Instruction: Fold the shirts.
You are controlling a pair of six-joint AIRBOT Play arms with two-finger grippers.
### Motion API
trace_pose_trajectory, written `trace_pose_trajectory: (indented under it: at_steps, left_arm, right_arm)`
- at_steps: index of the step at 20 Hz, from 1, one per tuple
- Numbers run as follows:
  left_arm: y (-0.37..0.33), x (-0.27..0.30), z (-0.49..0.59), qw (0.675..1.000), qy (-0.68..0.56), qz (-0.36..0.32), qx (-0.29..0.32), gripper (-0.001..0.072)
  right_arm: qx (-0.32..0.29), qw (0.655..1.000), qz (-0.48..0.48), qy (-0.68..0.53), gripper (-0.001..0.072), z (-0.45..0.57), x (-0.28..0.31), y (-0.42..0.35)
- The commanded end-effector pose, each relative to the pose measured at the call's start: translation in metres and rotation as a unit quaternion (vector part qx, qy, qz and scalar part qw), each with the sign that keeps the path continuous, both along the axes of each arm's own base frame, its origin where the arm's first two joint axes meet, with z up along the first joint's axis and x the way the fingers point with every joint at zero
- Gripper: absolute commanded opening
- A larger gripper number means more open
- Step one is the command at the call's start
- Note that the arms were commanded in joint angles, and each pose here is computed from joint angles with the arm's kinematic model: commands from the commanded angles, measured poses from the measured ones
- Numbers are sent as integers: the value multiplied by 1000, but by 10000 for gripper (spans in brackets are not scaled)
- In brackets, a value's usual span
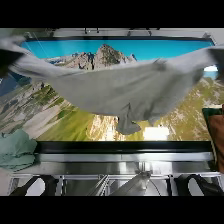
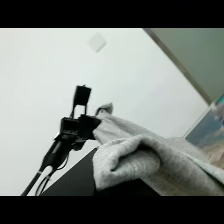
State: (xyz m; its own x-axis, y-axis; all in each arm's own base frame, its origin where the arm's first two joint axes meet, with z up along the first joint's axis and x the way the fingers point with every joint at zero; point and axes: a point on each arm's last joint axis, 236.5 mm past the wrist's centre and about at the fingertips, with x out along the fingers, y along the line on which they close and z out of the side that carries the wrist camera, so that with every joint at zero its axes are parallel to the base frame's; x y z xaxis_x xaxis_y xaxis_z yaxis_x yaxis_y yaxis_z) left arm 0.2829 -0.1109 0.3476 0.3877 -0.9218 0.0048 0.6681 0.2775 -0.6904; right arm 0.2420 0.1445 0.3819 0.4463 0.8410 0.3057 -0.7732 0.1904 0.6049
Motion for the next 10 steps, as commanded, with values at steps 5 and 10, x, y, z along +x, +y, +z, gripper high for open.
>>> trace_pose_trajectory:
  at_steps: [5,10]
  left_arm:
    - [-41,-96,113,966,-237,48,87,29]
    - [-1,-27,65,979,-128,79,137,29]
  right_arm:
    - [-64,966,-106,-229,16,98,-73,11]
    - [-129,955,-209,-165,16,64,21,-33]
